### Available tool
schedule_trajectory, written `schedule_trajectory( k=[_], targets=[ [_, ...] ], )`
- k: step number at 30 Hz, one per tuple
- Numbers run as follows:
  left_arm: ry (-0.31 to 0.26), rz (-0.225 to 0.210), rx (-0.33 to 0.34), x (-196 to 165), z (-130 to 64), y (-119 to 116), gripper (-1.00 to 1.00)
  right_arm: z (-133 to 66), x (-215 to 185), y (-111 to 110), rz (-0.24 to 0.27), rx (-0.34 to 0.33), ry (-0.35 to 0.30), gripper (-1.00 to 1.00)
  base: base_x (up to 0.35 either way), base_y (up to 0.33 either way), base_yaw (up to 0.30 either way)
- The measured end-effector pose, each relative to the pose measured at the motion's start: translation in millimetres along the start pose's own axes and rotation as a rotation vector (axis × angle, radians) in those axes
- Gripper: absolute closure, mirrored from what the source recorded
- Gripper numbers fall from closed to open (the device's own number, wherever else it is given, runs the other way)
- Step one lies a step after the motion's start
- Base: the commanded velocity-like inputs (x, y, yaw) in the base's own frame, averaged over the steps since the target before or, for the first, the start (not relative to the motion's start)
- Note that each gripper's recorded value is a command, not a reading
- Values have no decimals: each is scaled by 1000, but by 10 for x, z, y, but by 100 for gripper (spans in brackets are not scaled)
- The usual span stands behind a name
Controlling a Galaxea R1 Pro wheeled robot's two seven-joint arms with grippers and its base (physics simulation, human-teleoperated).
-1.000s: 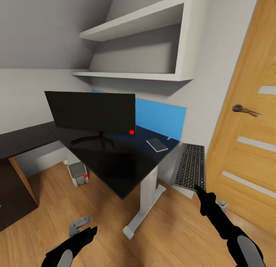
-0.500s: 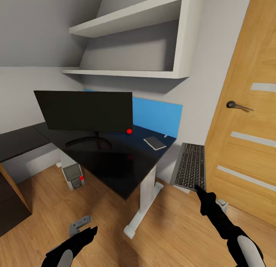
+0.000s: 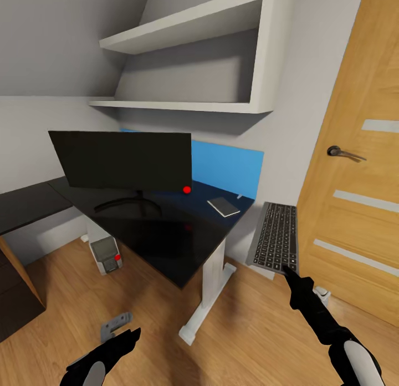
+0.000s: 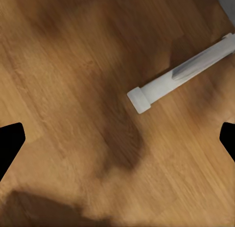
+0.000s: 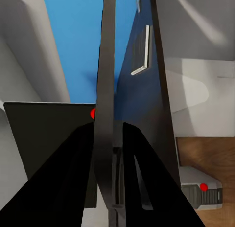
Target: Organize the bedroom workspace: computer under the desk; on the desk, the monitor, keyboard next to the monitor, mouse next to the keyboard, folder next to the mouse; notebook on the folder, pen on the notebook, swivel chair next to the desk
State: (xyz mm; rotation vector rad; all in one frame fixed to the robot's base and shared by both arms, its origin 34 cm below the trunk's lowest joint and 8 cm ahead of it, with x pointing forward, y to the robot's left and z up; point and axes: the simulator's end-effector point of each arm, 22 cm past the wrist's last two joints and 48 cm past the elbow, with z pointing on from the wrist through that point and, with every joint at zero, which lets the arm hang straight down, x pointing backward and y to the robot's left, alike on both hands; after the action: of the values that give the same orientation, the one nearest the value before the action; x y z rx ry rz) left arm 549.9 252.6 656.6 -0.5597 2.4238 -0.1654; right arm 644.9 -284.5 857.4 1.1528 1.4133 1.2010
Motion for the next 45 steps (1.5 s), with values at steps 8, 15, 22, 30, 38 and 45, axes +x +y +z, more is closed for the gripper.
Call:
schedule_trajectory(
  k=[8,15,22,30,38,45],
  targets=[
    [63,25,-109,665,-2,582,-100,-2,-11,1,-1,-1,-3,100,0,0,0],
    [-43,67,-241,1026,20,1286,-100,-11,-47,2,0,0,-11,100,66,0,0],
    [-69,108,-249,1129,28,1337,-100,-34,-136,-14,1,4,-30,100,303,18,-17],
    [-57,109,-257,1176,35,1369,-100,-26,-134,-52,3,12,-30,100,245,83,-122],
    [-22,113,-274,1334,42,1453,-100,-20,-107,-42,6,7,-20,100,10,101,-1],
    [-19,114,-275,1347,42,1457,-100,-21,-113,-44,6,8,-23,100,30,189,-11]
  ],
)
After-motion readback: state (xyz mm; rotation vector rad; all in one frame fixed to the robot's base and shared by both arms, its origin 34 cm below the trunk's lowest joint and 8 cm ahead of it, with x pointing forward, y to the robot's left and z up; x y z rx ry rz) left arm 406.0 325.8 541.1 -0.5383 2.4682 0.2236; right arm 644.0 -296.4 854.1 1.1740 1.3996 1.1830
